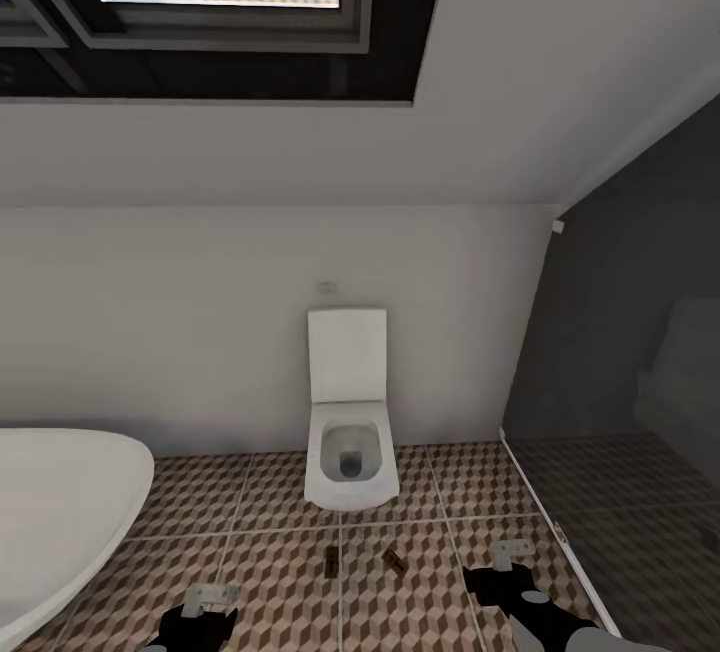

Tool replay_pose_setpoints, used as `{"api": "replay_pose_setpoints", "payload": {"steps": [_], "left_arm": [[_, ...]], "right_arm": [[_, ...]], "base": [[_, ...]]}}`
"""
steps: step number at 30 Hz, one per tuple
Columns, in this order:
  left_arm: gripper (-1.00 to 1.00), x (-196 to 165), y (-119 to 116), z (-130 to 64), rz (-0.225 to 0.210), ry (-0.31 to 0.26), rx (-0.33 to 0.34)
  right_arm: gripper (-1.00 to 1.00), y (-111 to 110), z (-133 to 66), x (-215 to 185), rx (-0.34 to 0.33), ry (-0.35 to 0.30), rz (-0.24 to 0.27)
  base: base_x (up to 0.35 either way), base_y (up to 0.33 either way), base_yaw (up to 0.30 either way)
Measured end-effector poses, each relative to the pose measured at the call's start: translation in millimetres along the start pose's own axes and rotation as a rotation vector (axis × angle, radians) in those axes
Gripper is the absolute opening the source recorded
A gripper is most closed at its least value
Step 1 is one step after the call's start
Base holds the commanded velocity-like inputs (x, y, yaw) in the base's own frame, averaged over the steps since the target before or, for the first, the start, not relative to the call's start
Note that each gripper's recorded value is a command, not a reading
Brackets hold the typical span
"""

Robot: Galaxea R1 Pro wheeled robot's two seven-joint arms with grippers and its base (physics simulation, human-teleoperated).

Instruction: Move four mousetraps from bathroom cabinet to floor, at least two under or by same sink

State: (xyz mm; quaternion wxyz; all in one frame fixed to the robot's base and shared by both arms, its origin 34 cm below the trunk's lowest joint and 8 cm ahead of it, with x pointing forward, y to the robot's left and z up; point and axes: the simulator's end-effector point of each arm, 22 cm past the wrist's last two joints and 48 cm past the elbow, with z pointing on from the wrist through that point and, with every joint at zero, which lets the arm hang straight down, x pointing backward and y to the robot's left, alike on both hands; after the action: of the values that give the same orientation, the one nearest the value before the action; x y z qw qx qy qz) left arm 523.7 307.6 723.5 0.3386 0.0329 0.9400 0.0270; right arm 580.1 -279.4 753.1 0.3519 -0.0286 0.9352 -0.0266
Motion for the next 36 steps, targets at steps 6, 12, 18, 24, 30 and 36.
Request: {"api": "replay_pose_setpoints", "payload": {"steps": [6,12,18,24,30,36], "left_arm": [[1.0,-0.2,-1.1,0.0,0.0,-0.001,0.001],[1.0,-0.2,-1.4,0.1,0.0,0.0,0.001],[1.0,-0.2,-2.2,0.1,-0.001,-0.001,0.002],[1.0,-0.3,-2.3,0.1,-0.001,-0.001,0.003],[1.0,-0.1,-2.4,0.2,-0.001,0.0,0.003],[1.0,3.0,-2.7,1.1,0.0,0.006,0.004]], "right_arm": [[1.0,0.9,0.0,0.2,-0.001,0.001,0.0],[1.0,0.9,0.0,0.3,-0.001,0.002,0.0],[1.0,0.9,0.0,0.3,-0.001,0.002,0.0],[1.0,1.0,0.0,0.2,-0.001,0.001,0.0],[1.0,3.0,0.1,0.4,-0.004,0.002,0.0],[1.0,3.6,1.4,3.6,-0.005,0.008,0.0]], "base": [[0.0,0.0,0.0],[0.0,0.0,0.0],[0.0,0.0,0.0],[0.0,0.0,0.0],[0.0,0.0,0.0],[0.0,0.0,0.0]]}}
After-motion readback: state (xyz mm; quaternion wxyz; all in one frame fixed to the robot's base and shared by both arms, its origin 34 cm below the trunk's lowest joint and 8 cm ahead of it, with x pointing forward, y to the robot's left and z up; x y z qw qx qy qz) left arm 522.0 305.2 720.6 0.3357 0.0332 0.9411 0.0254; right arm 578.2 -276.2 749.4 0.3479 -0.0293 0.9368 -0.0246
